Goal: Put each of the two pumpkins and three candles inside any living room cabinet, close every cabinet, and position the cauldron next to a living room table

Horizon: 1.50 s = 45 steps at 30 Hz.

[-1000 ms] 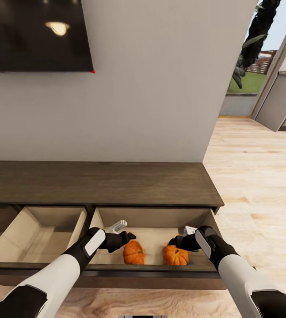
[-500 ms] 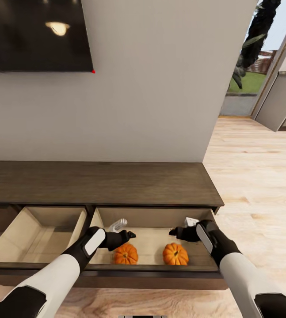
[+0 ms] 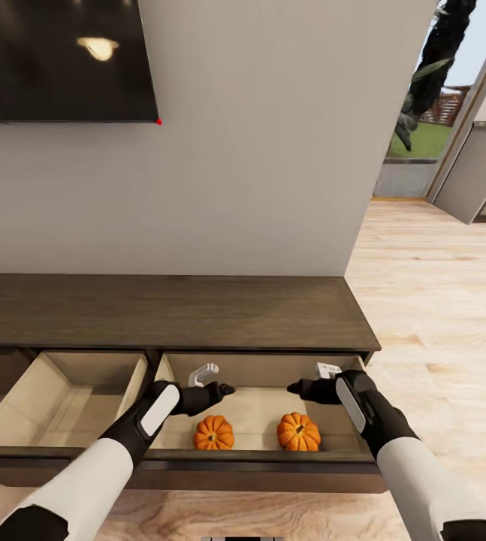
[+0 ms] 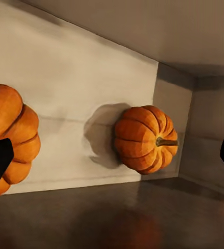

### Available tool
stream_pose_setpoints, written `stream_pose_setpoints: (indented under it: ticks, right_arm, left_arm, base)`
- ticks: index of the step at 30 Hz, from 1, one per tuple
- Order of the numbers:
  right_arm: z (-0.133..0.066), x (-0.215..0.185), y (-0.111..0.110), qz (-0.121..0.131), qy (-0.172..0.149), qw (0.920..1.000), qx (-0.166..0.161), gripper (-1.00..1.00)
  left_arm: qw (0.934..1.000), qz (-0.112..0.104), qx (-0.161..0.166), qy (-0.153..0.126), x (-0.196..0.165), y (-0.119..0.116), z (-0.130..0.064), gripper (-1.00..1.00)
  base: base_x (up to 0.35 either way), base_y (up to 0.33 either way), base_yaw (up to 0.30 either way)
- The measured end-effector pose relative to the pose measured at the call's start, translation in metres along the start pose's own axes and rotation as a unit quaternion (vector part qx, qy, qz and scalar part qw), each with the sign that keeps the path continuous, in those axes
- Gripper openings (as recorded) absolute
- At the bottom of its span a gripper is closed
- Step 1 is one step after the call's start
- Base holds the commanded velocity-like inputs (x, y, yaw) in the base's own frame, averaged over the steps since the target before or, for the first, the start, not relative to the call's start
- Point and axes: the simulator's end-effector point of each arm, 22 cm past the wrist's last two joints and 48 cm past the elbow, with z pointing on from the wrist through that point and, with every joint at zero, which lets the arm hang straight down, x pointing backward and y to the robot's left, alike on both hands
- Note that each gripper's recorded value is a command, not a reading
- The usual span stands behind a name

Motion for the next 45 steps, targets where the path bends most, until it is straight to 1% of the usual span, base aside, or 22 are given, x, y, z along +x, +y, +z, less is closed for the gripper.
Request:
stream_pose_setpoints:
  ticks: [4, 7, 8, 11, 14, 17, 18, 21, 22, 26, 28, 30, 31, 32, 33, 34, 36, 37, 38, 41, 43, 45]
  right_arm:
    - [-0.01, 0.003, 0.005, -0.007, -0.012, 0.9999, -0.006, 1.0]
    - [-0.037, 0.013, 0.018, -0.018, -0.008, 0.9997, -0.016, 1.0]
    - [-0.049, 0.014, 0.023, -0.023, -0.013, 0.9994, -0.02, 1.0]
    - [-0.069, 0.014, 0.031, -0.033, -0.025, 0.9988, -0.026, 1.0]
    - [-0.084, 0.008, 0.036, -0.042, -0.043, 0.9978, -0.029, 1.0]
    - [-0.103, -0.003, 0.028, -0.056, -0.069, 0.9958, -0.021, 1.0]
    - [-0.115, -0.01, 0.025, -0.065, -0.085, 0.9941, -0.018, 1.0]
    - [-0.127, -0.01, 0.024, -0.075, -0.099, 0.9922, -0.016, 1.0]
    - [-0.13, -0.006, 0.021, -0.076, -0.1, 0.992, -0.014, 1.0]
    - [-0.137, -0.004, 0.014, -0.074, -0.106, 0.9915, -0.01, 1.0]
    - [-0.142, -0.012, 0.007, -0.068, -0.121, 0.9902, -0.005, 1.0]
    - [-0.155, -0.035, -0.01, -0.053, -0.168, 0.9844, 0.006, 1.0]
    - [-0.158, -0.041, -0.013, -0.05, -0.181, 0.9822, 0.008, 1.0]
    - [-0.166, -0.053, -0.02, -0.044, -0.207, 0.9774, 0.012, 1.0]
    - [-0.17, -0.059, -0.024, -0.041, -0.22, 0.9746, 0.014, 1.0]
    - [-0.179, -0.069, -0.033, -0.034, -0.244, 0.9691, 0.016, 1.0]
    - [-0.188, -0.078, -0.04, -0.027, -0.267, 0.9633, 0.014, 1.0]
    - [-0.197, -0.085, -0.044, -0.024, -0.285, 0.9582, 0.006, 1.0]
    - [-0.2, -0.088, -0.045, -0.023, -0.293, 0.9558, -0.001, 1.0]
    - [-0.212, -0.095, -0.046, -0.023, -0.316, 0.9481, -0.024, 1.0]
    - [-0.22, -0.099, -0.05, -0.022, -0.332, 0.9426, -0.031, 1.0]
    - [-0.227, -0.104, -0.052, -0.026, -0.35, 0.9359, -0.032, 1.0]
  left_arm:
    - [0.9996, 0.014, 0.017, -0.02, -0.003, -0.01, -0.009, 1.0]
    - [0.9989, 0.021, 0.026, -0.033, -0.007, -0.016, -0.016, 1.0]
    - [0.9986, 0.024, 0.03, -0.037, -0.008, -0.019, -0.018, 1.0]
    - [0.9978, 0.029, 0.038, -0.047, -0.009, -0.025, -0.023, 1.0]
    - [0.9965, 0.035, 0.05, -0.057, -0.006, -0.034, -0.029, 1.0]
    - [0.9943, 0.046, 0.064, -0.072, -0.007, -0.043, -0.04, 1.0]
    - [0.9927, 0.052, 0.072, -0.081, -0.01, -0.05, -0.047, 1.0]
    - [0.9898, 0.062, 0.086, -0.095, -0.011, -0.061, -0.058, 1.0]
    - [0.9874, 0.068, 0.098, -0.104, -0.01, -0.07, -0.067, 1.0]
    - [0.9784, 0.09, 0.126, -0.138, -0.011, -0.091, -0.098, 1.0]
    - [0.9746, 0.098, 0.134, -0.15, -0.012, -0.096, -0.111, 1.0]
    - [0.9674, 0.112, 0.148, -0.172, -0.012, -0.103, -0.134, 1.0]
    - [0.9656, 0.115, 0.152, -0.177, -0.012, -0.105, -0.138, 1.0]
    - [0.9616, 0.118, 0.16, -0.189, -0.014, -0.109, -0.146, 1.0]
    - [0.9591, 0.12, 0.166, -0.196, -0.015, -0.111, -0.15, 1.0]
    - [0.9537, 0.123, 0.178, -0.209, -0.018, -0.116, -0.157, 1.0]
    - [0.9487, 0.125, 0.191, -0.219, -0.019, -0.121, -0.162, 1.0]
    - [0.9453, 0.127, 0.201, -0.223, -0.017, -0.124, -0.166, 1.0]
    - [0.9441, 0.127, 0.205, -0.224, -0.016, -0.125, -0.167, 1.0]
    - [0.944, 0.128, 0.21, -0.22, -0.005, -0.12, -0.168, 1.0]
    - [0.9484, 0.128, 0.202, -0.208, 0.009, -0.106, -0.165, 1.0]
    - [0.9556, 0.126, 0.186, -0.19, 0.029, -0.083, -0.16, 1.0]
  base:
    - [0.0, 0.0, 0.0]
    - [0.0, 0.0, 0.0]
    - [0.0, 0.0, 0.0]
    - [-0.02, 0.0, 0.0]
    - [-0.161, 0.0, 0.0]
    - [-0.274, 0.0, 0.0]
    - [-0.303, 0.0, 0.0]
    - [-0.316, 0.0, 0.0]
    - [-0.329, 0.0, 0.0]
    - [-0.334, 0.0, 0.0]
    - [-0.31, 0.0, 0.0]
    - [-0.168, 0.0, 0.0]
    - [-0.095, 0.0, 0.0]
    - [-0.076, 0.0, 0.0]
    - [-0.049, 0.0, 0.0]
    - [-0.039, 0.0, 0.0]
    - [-0.026, 0.0, 0.0]
    - [-0.016, 0.0, 0.0]
    - [-0.013, 0.0, 0.0]
    - [-0.006, 0.0, 0.0]
    - [-0.003, 0.0, 0.0]
    - [-0.002, 0.0, 0.0]
